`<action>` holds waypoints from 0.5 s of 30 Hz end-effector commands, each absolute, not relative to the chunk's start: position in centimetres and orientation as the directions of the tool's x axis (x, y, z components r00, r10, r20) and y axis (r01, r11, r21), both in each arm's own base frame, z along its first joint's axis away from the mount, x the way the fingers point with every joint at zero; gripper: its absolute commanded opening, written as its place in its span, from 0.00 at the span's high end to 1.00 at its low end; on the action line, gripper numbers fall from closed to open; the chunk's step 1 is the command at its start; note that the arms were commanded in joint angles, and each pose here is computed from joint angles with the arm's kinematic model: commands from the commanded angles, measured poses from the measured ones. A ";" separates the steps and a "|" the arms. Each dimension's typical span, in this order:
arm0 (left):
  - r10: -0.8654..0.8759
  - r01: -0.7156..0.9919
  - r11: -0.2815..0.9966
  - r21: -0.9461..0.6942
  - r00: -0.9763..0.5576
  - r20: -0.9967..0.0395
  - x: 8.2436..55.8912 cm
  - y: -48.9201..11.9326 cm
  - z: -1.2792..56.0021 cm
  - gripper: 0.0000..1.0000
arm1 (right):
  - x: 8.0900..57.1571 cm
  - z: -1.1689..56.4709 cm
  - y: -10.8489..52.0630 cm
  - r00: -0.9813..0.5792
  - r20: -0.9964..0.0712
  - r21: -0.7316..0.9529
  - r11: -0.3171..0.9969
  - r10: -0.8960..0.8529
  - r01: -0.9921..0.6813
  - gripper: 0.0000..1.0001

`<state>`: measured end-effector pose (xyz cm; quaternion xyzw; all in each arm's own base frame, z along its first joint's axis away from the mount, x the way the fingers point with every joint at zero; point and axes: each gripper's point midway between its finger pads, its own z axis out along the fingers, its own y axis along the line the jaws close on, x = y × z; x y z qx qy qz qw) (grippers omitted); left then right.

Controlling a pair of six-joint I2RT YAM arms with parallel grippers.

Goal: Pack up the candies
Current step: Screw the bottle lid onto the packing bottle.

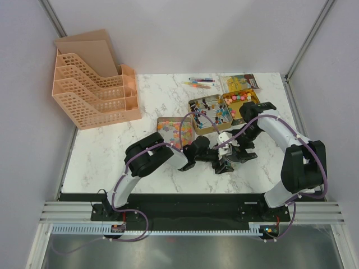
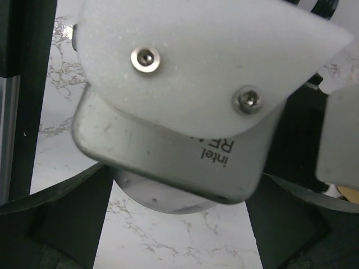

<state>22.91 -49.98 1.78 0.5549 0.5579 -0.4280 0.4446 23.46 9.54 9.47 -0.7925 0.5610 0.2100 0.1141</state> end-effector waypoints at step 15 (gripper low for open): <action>0.541 0.977 0.153 -0.150 -0.210 -0.815 22.2 -43.8 -8.6 0.98 | 18.7 10.0 4.7 0.150 -0.385 0.194 -0.239 -0.911 -0.951 0.02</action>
